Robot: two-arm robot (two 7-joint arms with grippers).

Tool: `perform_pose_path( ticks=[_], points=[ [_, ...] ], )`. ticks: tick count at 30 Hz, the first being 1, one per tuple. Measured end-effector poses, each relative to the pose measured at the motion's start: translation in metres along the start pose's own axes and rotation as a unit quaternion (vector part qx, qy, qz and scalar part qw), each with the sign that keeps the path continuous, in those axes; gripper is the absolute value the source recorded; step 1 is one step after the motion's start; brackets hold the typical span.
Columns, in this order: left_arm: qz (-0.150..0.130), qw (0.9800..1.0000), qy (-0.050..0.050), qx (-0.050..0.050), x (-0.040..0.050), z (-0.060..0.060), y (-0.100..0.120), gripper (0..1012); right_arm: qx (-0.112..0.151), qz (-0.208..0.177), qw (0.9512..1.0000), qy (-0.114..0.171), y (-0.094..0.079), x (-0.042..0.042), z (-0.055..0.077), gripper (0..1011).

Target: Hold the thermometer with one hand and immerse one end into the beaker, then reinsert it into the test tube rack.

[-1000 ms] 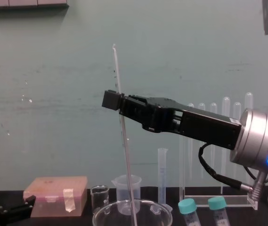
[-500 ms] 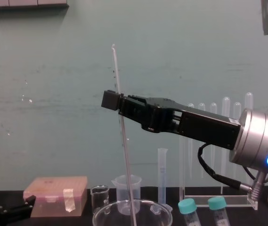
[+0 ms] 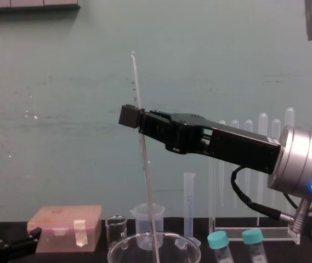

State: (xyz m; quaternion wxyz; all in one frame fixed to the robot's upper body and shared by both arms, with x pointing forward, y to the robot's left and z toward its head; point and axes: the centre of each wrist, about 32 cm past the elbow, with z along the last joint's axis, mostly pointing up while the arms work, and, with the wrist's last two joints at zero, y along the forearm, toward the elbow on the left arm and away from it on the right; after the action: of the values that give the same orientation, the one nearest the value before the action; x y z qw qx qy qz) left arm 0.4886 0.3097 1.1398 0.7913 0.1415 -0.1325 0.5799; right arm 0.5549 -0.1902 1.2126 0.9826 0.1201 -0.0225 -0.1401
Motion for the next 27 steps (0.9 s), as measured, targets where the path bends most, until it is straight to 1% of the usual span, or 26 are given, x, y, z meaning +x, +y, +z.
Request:
perform_pose_path(
  ticks=[22,27],
  points=[
    [0.000,1.0000,0.000,0.000,0.0000,0.0000,0.0000,1008,0.001,-0.001,1.0000,0.002,-0.0001,0.0001,0.0004,51],
    [0.000,1.0000,0.000,0.000,0.0000,0.0000,0.0000,1008,0.009,0.002,0.9999,0.006,0.0027,0.0012,0.0087,51]
  ],
)
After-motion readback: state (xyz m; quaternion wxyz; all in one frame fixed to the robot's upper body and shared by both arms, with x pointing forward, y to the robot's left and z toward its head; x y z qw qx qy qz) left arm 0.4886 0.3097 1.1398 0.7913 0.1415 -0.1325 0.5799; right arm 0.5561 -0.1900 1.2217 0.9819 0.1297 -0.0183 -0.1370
